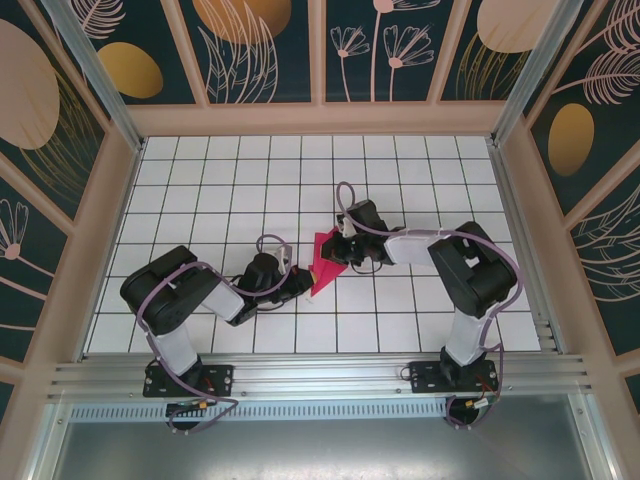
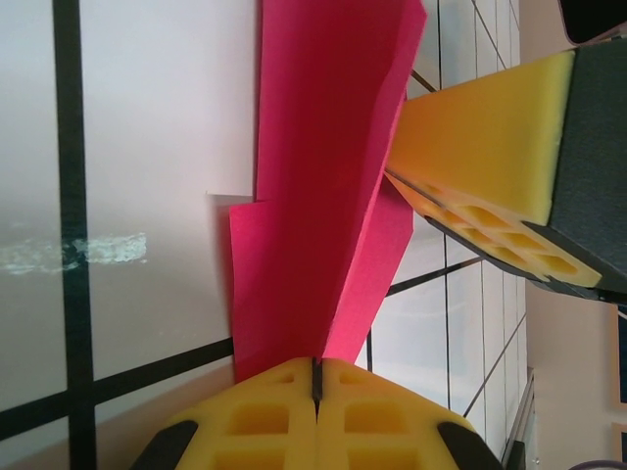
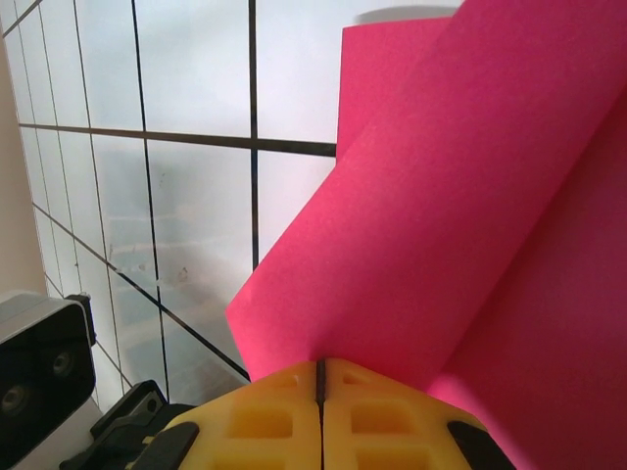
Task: Fold a paper plane with a square sheet of paper (pick it up from the middle)
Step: Fourth fold the wing at the center of the table.
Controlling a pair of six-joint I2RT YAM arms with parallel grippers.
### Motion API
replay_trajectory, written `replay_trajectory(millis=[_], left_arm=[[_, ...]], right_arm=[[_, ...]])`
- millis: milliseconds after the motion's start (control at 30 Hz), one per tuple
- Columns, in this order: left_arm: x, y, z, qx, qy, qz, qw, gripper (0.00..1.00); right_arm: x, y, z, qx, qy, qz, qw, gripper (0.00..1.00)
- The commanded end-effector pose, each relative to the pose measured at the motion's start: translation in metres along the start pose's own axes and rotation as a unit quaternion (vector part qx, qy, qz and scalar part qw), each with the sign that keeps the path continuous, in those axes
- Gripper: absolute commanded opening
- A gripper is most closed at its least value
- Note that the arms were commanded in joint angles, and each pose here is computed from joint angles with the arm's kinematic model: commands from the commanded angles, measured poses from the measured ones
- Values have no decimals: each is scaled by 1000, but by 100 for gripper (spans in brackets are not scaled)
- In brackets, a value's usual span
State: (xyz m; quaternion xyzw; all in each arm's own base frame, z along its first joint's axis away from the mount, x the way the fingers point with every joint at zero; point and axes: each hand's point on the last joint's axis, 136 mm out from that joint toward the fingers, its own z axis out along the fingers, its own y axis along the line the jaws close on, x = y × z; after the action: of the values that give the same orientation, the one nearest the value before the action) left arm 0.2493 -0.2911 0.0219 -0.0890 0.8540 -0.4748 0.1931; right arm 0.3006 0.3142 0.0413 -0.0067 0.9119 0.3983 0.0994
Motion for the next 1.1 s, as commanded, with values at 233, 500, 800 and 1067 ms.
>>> replay_trajectory(millis=[233, 500, 800, 1067], left_arm=[[6, 23, 0, -32, 11, -24, 999, 0], [6, 22, 4, -27, 22, -28, 999, 0], [5, 29, 1, -45, 15, -32, 998, 5], [-6, 24, -1, -54, 3, -22, 998, 15]], right_arm=[[-7, -6, 6, 26, -5, 5, 1000, 7], [-6, -17, 12, 43, -2, 15, 999, 6], [-5, -24, 14, 58, -2, 20, 998, 6], [-4, -28, 15, 67, -1, 22, 997, 6]])
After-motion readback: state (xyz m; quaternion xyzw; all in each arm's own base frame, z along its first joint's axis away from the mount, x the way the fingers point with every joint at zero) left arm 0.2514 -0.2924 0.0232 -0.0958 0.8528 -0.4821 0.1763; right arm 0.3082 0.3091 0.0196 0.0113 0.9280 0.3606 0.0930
